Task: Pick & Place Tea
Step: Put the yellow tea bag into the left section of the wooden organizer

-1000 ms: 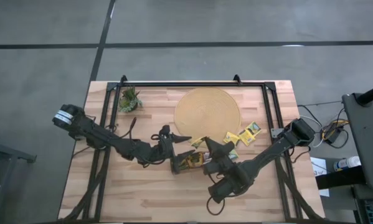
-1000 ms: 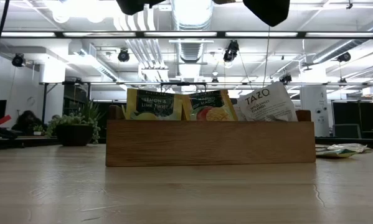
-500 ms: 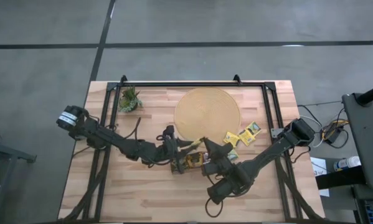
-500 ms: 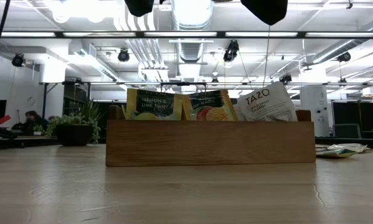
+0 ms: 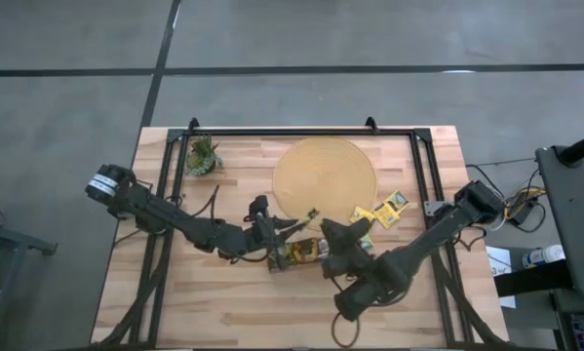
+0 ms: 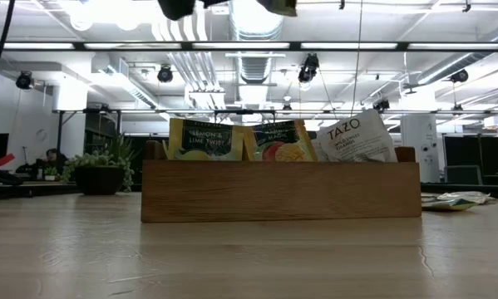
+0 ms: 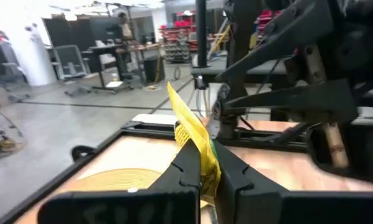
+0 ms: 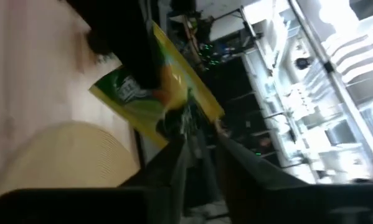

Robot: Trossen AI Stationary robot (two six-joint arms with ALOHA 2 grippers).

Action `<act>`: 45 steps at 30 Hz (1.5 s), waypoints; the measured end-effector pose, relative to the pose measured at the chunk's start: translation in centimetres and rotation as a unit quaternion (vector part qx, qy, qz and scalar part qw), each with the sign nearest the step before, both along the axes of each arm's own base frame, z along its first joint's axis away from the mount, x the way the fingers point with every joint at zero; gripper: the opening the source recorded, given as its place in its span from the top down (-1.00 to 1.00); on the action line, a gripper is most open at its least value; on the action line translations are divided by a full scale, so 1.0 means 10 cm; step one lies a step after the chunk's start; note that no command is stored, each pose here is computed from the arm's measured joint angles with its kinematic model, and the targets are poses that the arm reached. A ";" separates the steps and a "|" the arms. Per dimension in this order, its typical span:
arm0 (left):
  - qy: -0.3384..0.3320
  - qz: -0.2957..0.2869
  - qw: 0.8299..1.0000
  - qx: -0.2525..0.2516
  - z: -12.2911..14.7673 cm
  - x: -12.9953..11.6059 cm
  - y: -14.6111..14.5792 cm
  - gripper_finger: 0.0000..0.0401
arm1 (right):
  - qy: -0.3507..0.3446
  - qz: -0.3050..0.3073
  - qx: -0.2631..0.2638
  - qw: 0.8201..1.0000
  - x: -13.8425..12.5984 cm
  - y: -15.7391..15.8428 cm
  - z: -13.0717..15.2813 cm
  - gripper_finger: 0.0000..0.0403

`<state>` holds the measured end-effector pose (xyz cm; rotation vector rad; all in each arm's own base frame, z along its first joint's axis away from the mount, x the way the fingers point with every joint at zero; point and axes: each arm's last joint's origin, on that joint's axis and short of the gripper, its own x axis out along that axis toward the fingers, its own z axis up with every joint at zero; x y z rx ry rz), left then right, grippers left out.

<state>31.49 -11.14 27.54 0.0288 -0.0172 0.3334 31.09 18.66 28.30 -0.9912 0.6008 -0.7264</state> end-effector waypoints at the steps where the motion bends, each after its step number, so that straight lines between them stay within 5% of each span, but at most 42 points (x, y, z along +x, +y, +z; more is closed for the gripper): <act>1: -0.001 0.003 1.000 0.004 0.02 -0.01 -0.01 0.94 | -0.008 0.005 0.011 1.000 -0.04 0.00 0.05 0.53; 11: -0.034 -0.019 0.998 0.043 0.12 -0.12 -0.15 0.94 | -0.150 0.003 0.146 0.978 -0.55 -0.22 0.29 -0.03; 24: -0.214 -0.120 0.967 0.067 -0.08 -0.46 -0.05 0.94 | -0.295 -0.008 0.227 0.928 -1.07 -0.64 0.19 -0.15; 29: -0.237 -0.142 0.958 0.075 -0.10 -0.52 -0.04 0.94 | -0.292 0.068 0.274 0.914 -1.05 -0.64 0.16 -0.15; 31: -0.238 -0.143 0.958 0.075 -0.10 -0.52 -0.04 0.94 | -0.308 0.210 0.318 0.872 -1.03 -0.65 0.18 -0.15; 34: -0.233 -0.143 0.959 0.079 -0.13 -0.51 -0.04 0.94 | -0.408 0.435 0.331 0.731 -1.14 -0.79 0.14 -0.14; 35: -0.231 -0.143 0.959 0.080 -0.14 -0.50 -0.05 0.94 | -0.430 0.447 0.329 0.712 -1.16 -0.85 0.11 -0.13; 39: -0.231 -0.138 0.959 0.088 -0.15 -0.49 -0.04 0.94 | -0.420 0.371 0.364 0.744 -1.14 -1.02 0.02 -0.07; 45: -0.237 -0.155 0.955 0.094 -0.20 -0.38 -0.03 0.94 | -0.327 0.352 0.458 0.748 -0.90 -1.03 0.17 -0.02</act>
